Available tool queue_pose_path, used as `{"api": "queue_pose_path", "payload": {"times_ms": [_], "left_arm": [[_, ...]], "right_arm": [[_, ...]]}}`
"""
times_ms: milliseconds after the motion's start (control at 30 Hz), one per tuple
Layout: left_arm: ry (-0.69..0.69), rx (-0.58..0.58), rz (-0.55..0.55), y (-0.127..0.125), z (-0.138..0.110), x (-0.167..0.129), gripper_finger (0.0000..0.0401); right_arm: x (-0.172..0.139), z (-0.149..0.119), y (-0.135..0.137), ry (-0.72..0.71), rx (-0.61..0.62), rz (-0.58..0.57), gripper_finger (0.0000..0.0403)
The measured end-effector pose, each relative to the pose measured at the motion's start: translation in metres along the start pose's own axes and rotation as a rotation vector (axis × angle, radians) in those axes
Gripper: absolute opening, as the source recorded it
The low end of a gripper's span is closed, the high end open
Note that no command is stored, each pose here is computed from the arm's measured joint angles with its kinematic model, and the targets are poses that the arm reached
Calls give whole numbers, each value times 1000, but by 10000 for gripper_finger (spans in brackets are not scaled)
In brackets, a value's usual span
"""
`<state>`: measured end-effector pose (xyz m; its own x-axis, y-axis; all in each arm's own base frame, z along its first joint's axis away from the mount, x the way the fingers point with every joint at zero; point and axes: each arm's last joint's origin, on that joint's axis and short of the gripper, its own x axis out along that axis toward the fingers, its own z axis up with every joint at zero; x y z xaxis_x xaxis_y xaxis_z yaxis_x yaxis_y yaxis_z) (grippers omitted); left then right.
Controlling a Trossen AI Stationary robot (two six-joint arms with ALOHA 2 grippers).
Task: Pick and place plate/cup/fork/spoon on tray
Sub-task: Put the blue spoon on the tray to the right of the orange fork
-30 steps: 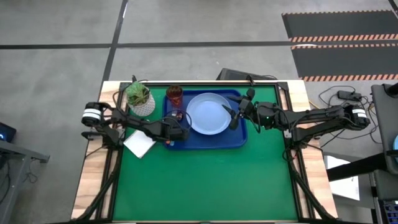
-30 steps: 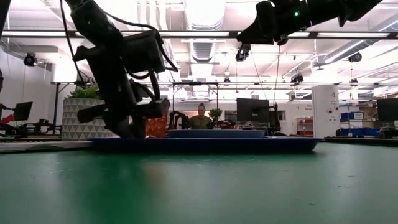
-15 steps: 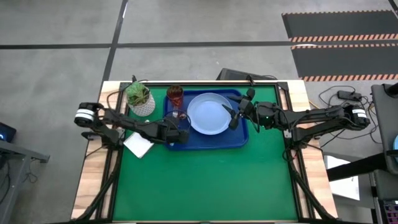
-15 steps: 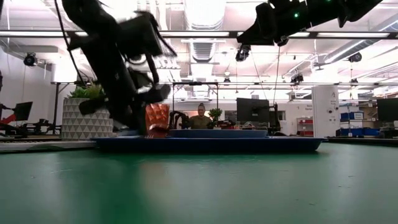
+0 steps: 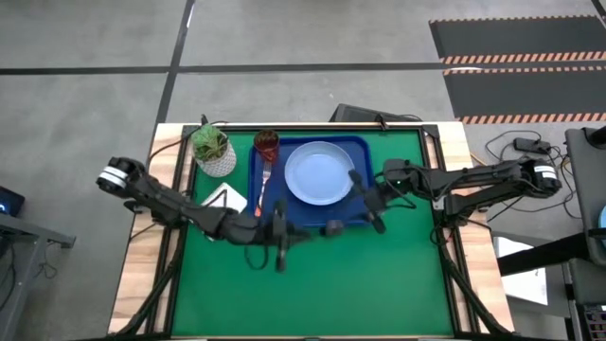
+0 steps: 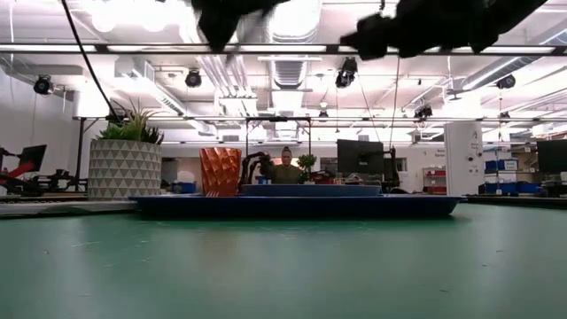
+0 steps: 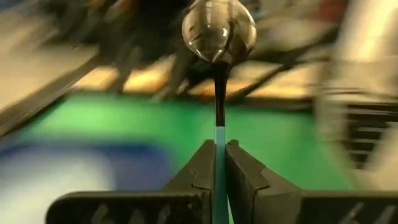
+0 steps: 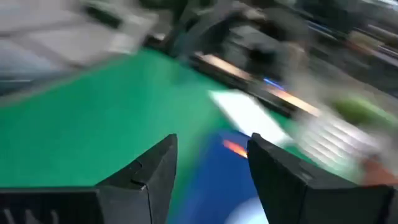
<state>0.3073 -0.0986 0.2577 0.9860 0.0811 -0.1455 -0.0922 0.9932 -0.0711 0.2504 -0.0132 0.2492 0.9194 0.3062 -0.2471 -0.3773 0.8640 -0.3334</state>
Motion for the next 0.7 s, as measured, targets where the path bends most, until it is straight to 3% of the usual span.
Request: {"api": "queue_pose_path", "payload": {"times_ms": [67, 133, 367, 700], "left_arm": [[-72, 63, -127, -12, 5, -2, 3], [-104, 90, -161, -18, 5, -3, 3], [-115, 100, -137, -13, -6, 11, 3], [-141, 86, -82, 2, -10, 26, 2]], "right_arm": [[2, 1, 3, -75, -34, 128, 182], [4, 4, 3, -146, -46, 175, 182], [20, 10, -6, -318, 36, 145, 182], [48, 0, 2, -455, -18, 223, 182]]}}
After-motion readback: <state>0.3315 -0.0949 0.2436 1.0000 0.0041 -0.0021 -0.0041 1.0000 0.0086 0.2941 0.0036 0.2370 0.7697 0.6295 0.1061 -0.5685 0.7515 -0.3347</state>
